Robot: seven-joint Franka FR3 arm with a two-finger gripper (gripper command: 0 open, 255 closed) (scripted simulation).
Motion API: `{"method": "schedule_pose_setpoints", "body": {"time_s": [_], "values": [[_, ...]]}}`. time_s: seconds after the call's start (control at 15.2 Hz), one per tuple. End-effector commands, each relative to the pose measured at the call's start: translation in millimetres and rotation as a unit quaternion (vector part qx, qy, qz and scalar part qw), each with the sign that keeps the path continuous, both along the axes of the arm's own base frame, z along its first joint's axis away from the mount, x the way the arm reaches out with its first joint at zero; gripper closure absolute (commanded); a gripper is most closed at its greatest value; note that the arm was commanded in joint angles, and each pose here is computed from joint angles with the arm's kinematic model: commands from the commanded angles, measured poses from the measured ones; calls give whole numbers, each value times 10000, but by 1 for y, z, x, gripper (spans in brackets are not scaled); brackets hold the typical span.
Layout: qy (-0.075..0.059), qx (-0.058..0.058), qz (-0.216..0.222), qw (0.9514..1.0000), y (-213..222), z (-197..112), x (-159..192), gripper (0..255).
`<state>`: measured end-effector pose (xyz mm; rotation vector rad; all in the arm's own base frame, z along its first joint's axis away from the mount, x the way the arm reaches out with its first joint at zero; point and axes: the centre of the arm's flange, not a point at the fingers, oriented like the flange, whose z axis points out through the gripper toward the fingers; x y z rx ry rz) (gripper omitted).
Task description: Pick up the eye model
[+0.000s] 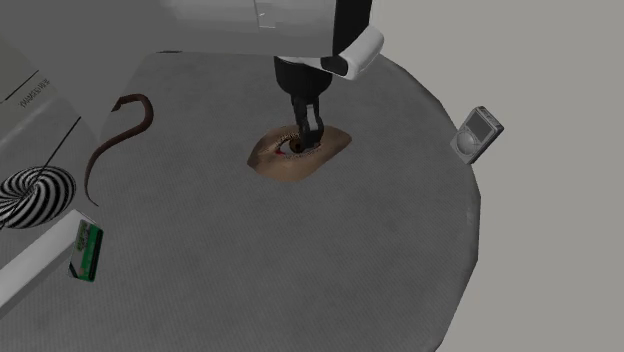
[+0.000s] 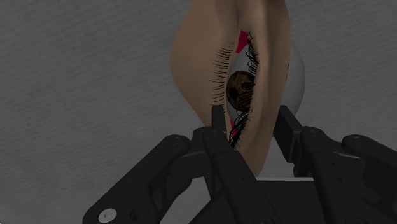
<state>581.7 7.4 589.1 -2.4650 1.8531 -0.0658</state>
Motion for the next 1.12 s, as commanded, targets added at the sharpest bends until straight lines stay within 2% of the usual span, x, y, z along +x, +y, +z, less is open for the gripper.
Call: {"method": "schedule_pose_setpoints", "body": {"time_s": [0.0, 0.92, 1.06], "values": [[5, 1, 1, 10000, 0, 4, 1, 255], [5, 1, 1, 10000, 0, 78, 1, 255], [5, 1, 1, 10000, 0, 79, 1, 255]]}}
